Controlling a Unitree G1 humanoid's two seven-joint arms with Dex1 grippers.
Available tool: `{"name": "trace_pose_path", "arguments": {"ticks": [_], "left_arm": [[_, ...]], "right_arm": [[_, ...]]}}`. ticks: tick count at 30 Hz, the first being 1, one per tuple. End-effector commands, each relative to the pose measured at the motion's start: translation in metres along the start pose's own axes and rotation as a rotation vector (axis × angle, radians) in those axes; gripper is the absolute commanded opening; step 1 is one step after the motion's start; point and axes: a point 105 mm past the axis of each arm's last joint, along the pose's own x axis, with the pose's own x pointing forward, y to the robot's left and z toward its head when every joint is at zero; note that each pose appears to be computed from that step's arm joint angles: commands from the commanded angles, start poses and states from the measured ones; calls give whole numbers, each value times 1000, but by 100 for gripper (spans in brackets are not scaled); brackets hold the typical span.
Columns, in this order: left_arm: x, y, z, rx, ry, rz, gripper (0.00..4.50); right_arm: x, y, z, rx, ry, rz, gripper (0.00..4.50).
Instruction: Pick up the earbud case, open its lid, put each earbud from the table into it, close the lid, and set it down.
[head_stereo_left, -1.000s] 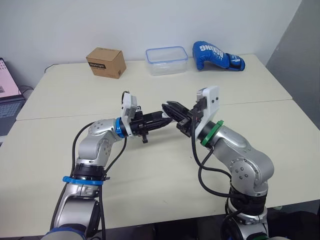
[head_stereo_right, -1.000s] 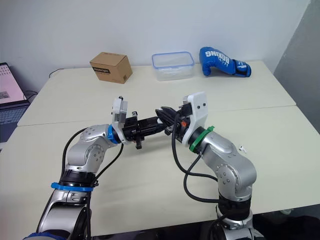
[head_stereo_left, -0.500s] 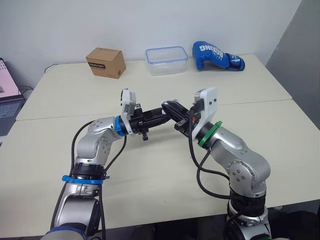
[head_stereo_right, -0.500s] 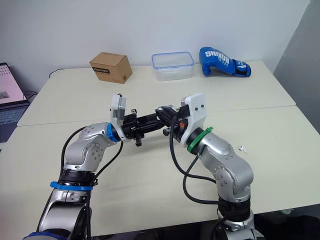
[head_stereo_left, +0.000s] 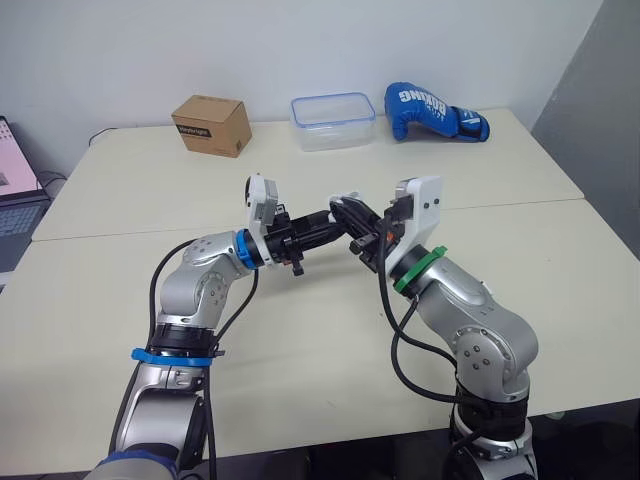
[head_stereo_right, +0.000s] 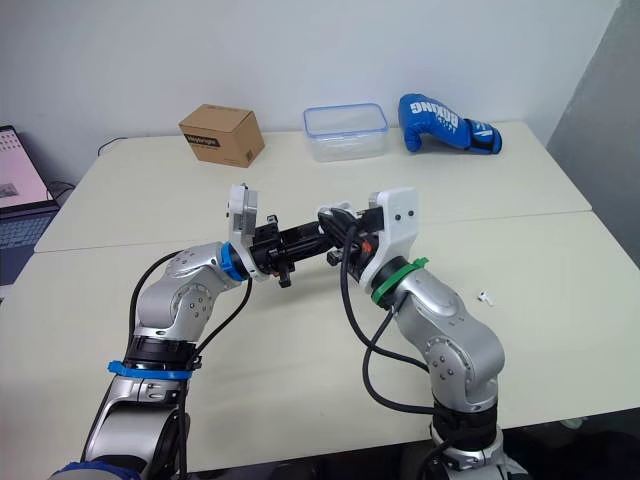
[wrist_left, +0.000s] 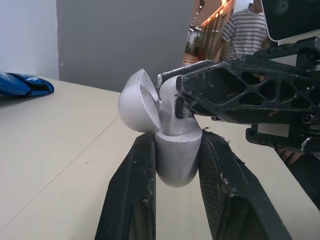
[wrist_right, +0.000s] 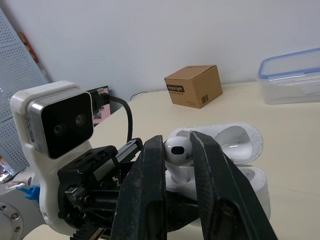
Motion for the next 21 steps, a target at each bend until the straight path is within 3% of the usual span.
{"name": "trace_pose_path", "arguments": {"ticks": [1, 4, 10, 21], "left_arm": [[3, -3, 42, 119, -120, -20, 82], [3, -3, 42, 120, -118, -21, 82], [2, -5, 39, 119, -112, -30, 82], [-17, -10, 20, 93, -30, -94, 82]], "right_arm": [[-1, 4, -10, 12, 48, 9, 162], [-1, 1, -8, -9, 41, -8, 266], [-3, -2, -1, -44, 9, -6, 266], [-51, -5, 49, -212, 42, 337, 266]]}}
